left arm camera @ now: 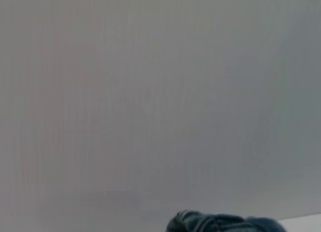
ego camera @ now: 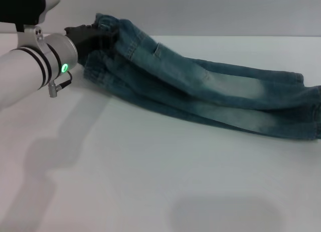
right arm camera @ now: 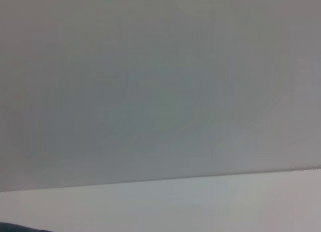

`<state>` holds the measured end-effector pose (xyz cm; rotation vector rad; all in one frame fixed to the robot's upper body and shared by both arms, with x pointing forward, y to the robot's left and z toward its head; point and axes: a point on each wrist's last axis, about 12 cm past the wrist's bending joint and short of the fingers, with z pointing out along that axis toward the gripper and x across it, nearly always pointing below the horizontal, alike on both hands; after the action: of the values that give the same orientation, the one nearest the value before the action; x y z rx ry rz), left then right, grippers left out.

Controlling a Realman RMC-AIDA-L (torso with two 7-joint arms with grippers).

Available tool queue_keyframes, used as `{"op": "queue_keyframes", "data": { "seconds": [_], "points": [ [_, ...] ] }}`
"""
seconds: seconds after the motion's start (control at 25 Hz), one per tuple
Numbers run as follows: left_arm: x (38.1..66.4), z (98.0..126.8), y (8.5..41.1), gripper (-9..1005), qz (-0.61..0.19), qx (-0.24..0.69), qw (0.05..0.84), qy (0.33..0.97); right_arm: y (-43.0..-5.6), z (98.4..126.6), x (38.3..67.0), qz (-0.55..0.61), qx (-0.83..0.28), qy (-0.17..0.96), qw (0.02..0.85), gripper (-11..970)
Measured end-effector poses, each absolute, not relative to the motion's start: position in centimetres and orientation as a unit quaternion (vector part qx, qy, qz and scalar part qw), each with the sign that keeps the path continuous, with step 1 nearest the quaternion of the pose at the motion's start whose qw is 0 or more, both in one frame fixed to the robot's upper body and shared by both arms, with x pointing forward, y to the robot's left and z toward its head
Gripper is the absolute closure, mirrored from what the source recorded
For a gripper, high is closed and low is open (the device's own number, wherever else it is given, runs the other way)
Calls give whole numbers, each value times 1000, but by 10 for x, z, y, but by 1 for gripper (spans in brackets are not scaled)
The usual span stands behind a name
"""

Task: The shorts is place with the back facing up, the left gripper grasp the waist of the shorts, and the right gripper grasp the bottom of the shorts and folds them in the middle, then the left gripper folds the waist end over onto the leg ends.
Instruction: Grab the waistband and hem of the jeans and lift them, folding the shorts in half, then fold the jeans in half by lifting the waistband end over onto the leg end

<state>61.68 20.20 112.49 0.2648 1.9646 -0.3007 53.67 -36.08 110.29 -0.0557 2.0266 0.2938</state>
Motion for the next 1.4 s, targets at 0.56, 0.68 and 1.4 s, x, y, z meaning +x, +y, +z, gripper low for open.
{"op": "queue_keyframes", "data": {
  "seconds": [0.56, 0.68, 1.4],
  "points": [
    [620, 1130, 200, 252, -136, 101, 549, 819, -348, 1087, 512, 209, -65, 810, 544, 313],
    [616, 1133, 202, 153, -138, 103, 546, 820, -347, 1087, 508, 206, -86, 802, 555, 243],
    [610, 1131, 222, 146, -142, 89, 496, 852, -325, 1049, 491, 93, -174, 708, 678, 283]
  ]
}}
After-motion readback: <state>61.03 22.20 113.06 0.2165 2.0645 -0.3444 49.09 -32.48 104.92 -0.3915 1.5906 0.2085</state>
